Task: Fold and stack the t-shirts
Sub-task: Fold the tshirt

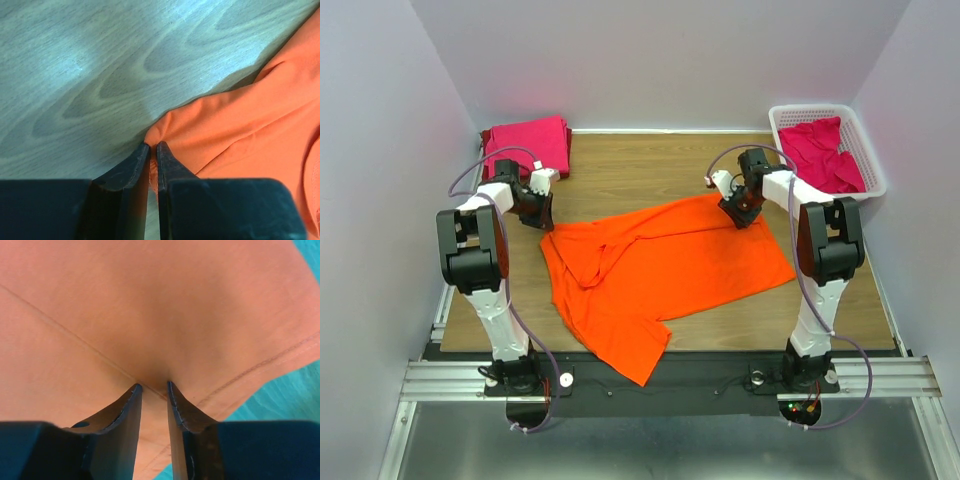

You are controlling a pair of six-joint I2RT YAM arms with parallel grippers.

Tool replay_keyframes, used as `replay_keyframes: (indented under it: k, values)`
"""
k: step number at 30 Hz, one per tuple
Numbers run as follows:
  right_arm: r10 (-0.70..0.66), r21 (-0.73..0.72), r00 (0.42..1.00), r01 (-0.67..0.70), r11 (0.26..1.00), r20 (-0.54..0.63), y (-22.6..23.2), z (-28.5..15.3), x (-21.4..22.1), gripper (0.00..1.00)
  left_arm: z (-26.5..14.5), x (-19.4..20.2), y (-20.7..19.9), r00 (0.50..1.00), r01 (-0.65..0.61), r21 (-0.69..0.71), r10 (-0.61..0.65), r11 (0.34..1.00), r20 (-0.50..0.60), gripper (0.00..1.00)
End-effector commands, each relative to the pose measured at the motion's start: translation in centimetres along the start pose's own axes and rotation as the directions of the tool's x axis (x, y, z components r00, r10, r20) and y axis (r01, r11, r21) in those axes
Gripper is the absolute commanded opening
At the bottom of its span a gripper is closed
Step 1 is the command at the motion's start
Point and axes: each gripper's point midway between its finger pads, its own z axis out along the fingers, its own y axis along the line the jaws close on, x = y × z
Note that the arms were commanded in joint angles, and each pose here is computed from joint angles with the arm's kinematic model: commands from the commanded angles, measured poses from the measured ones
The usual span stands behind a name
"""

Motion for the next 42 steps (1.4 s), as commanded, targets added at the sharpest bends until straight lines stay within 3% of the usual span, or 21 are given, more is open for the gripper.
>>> replay_keyframes:
  k: [1, 4, 8, 9, 10, 12, 24, 25, 26, 28, 30, 36, 38, 41, 42]
  values:
    - [-0.032, 0.063, 0.999, 0.032, 0.997, 0.011, -1.2, 0.2, -0.6, 0.31, 0.4, 0.1, 0.8, 1.000, 0.009, -0.006, -0.009, 1.000, -0.017, 0.18]
    - [-0.034, 0.077, 0.999, 0.033, 0.996, 0.012, -1.3, -0.1, -0.6, 0.28, 0.6, 0.0, 0.9, 1.000, 0.007, -0.010, -0.008, 1.000, -0.020, 0.15]
    - [-0.046, 0.097, 0.999, 0.045, 0.994, 0.012, -1.6, -0.8, -0.6, 0.15, 0.7, -0.4, 1.4, 1.000, 0.005, -0.018, -0.005, 1.000, -0.018, 0.08]
    - [-0.048, 0.100, 0.999, 0.047, 0.994, 0.004, -1.6, -0.7, -0.5, 0.04, 0.8, -0.5, 1.6, 1.000, 0.002, -0.021, -0.003, 1.000, -0.021, 0.07]
    - [-0.050, 0.101, 0.999, 0.050, 0.994, -0.002, -1.6, -0.7, -0.3, 0.00, 0.8, -0.7, 1.6, 1.000, 0.002, -0.022, -0.003, 1.000, -0.018, 0.06]
    - [-0.062, 0.106, 0.998, 0.063, 0.992, -0.018, -1.6, -0.8, 0.3, 0.01, 0.8, -1.0, 2.0, 1.000, 0.001, -0.036, -0.002, 0.999, -0.019, 0.00]
    - [-0.072, 0.147, 0.996, 0.079, 0.986, -0.054, -3.6, -2.4, 3.1, 0.01, 1.3, -2.2, 3.7, 1.000, 0.002, -0.077, -0.003, 0.997, -0.012, 0.00]
    - [-0.070, 0.135, 0.997, 0.074, 0.988, -0.035, -3.3, -2.4, 2.7, 0.06, 1.4, -2.3, 3.6, 1.000, 0.002, -0.071, -0.003, 0.997, -0.013, 0.00]
    - [-0.071, 0.125, 0.997, 0.073, 0.989, -0.022, -2.8, -2.6, 2.1, 0.20, 1.3, -2.4, 3.5, 1.000, 0.001, -0.063, -0.002, 0.998, -0.007, 0.03]
    - [-0.075, 0.095, 0.997, 0.073, 0.993, 0.016, -1.9, -2.9, 1.1, 0.37, 1.2, -2.7, 3.3, 1.000, -0.008, -0.053, 0.008, 0.999, 0.005, 0.04]
    - [-0.075, 0.074, 0.996, 0.072, 0.995, 0.045, -1.1, -3.5, -0.1, 0.41, 1.0, -3.3, 3.6, 1.000, -0.016, -0.066, 0.017, 0.998, 0.014, 0.04]
    - [0.000, 0.007, 0.989, -0.001, 1.000, 0.151, -0.2, -5.1, -4.2, 0.41, 2.0, -4.7, 4.8, 0.999, -0.035, -0.057, 0.035, 0.998, 0.001, 0.02]
    - [0.020, -0.007, 0.978, -0.018, 1.000, 0.206, -0.1, -6.0, -6.4, 0.41, 2.0, -5.2, 4.9, 0.999, -0.036, -0.043, 0.036, 0.998, 0.006, 0.14]
    - [0.060, -0.032, 0.969, -0.054, 0.998, 0.239, 0.1, -5.8, -8.4, 0.41, 1.1, -7.4, 4.7, 0.997, -0.044, -0.024, 0.046, 0.999, 0.056, 0.46]
    - [0.071, -0.044, 0.968, -0.062, 0.997, 0.241, 0.4, -5.5, -8.8, 0.41, 0.0, -8.8, 4.1, 0.993, -0.069, -0.007, 0.069, 0.998, 0.100, 0.50]
